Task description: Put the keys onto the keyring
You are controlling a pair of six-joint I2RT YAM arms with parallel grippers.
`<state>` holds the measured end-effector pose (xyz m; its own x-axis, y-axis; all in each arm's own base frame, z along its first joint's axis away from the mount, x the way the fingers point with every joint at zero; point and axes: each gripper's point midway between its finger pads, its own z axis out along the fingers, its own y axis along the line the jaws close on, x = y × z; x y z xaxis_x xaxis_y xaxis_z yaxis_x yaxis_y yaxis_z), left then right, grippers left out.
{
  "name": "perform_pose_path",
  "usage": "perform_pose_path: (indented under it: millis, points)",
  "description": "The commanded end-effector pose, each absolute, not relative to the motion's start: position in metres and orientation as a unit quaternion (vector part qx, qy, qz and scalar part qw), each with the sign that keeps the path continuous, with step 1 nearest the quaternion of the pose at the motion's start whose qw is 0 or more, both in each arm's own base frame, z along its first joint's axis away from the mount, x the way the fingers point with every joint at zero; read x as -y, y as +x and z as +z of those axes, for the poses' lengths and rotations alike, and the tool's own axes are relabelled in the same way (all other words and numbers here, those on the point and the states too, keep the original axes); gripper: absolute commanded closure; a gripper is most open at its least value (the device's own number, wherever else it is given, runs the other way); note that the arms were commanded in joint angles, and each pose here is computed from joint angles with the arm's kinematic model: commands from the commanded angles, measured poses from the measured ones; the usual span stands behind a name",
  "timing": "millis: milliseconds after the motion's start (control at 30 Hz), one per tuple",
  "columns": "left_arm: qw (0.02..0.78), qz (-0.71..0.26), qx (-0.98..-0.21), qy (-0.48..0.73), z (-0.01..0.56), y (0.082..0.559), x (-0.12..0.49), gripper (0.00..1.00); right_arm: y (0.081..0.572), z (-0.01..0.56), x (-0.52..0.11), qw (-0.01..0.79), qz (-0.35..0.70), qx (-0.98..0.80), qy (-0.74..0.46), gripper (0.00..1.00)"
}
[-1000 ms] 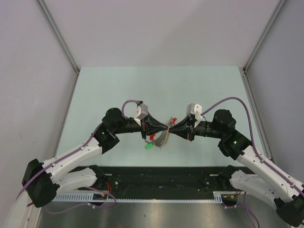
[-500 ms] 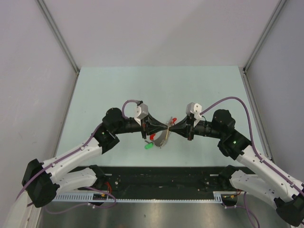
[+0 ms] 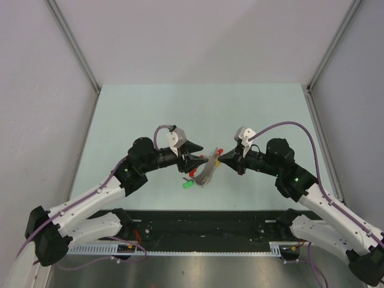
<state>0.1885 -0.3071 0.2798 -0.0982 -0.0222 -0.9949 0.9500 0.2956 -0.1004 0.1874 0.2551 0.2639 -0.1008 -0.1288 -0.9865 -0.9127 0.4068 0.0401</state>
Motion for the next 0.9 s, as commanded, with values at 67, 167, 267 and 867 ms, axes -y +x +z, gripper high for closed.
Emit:
perform_pose_path:
  millis: [67, 167, 267, 867]
  points:
    - [0.545, -0.348, -0.683, 0.34, 0.24, 0.227, 0.287, 0.39, 0.202, 0.259, -0.238, 0.551, 0.318, -0.679, -0.367, 1.0]
    - [0.511, -0.292, -0.747, 0.31, 0.202, 0.245, 0.276, 0.36, 0.208, 0.257, -0.231, 0.557, 0.297, -0.692, -0.35, 1.0]
    - [0.458, -0.263, -0.792, 0.305, 0.163, 0.247, 0.274, 0.35, 0.212, 0.256, -0.227, 0.562, 0.287, -0.696, -0.342, 1.0]
    - [0.31, -0.155, -0.797, 0.494, 0.081, 0.215, 0.304, 0.36, 0.22, 0.262, -0.205, 0.604, 0.254, -0.697, -0.291, 1.0]
